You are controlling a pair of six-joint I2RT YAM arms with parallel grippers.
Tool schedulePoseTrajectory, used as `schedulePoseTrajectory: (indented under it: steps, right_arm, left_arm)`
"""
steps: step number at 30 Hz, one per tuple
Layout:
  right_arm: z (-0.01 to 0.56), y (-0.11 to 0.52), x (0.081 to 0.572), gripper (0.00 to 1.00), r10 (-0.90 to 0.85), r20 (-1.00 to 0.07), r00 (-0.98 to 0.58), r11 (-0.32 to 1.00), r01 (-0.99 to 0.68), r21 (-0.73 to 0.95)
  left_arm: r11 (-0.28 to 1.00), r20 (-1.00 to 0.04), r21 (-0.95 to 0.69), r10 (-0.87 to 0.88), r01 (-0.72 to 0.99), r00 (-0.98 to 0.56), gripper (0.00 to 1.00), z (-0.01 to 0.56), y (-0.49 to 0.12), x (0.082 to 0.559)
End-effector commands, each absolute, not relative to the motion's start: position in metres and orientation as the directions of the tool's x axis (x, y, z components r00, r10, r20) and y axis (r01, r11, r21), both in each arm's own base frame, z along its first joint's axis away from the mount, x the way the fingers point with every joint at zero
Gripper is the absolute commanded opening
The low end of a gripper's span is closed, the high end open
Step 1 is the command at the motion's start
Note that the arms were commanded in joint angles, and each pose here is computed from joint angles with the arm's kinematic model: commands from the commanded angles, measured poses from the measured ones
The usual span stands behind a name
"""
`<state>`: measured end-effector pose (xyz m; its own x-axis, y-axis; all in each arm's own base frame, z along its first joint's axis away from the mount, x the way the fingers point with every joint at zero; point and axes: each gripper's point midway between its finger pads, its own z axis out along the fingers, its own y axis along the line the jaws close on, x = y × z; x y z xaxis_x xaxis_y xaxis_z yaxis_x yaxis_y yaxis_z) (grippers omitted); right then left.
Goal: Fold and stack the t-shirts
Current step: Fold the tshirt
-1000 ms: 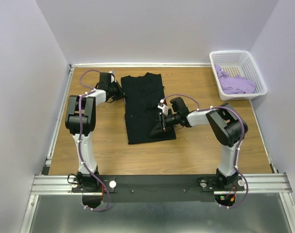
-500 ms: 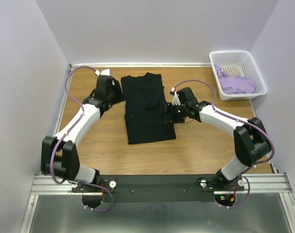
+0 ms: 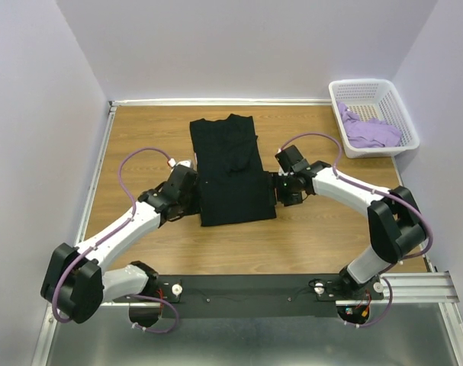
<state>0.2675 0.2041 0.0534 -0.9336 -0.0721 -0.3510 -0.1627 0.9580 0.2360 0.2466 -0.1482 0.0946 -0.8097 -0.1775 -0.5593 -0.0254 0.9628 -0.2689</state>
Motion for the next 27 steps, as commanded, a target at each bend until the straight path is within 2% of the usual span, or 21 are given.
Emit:
schedulePoseTrajectory:
  steps: [1,15,25,27]
  right_arm:
    - [0.044,0.202,0.272,0.65,-0.082,-0.333,-0.939,0.971,-0.15,0.186]
    - [0.02,0.219,0.262,0.59,-0.083,-0.256,-0.963,0.972,-0.135,0.194]
    - [-0.013,0.205,0.234,0.55,-0.099,-0.161,-0.982,0.991,-0.112,0.068]
    - [-0.02,0.203,0.229,0.5,-0.1,-0.14,-0.985,0.993,-0.108,0.051]
  left_arm:
    - [0.95,-0.494,-0.311,-0.198,-0.04,-0.847,0.63,0.073,-0.158,0.235]
    - [0.968,-0.405,-0.246,-0.144,-0.044,-0.903,0.61,0.038,-0.162,0.234]
    - [0.976,-0.395,-0.209,-0.134,-0.053,-0.909,0.61,0.033,-0.155,0.232]
    - [0.976,-0.391,-0.209,-0.137,-0.058,-0.91,0.6,0.032,-0.155,0.231]
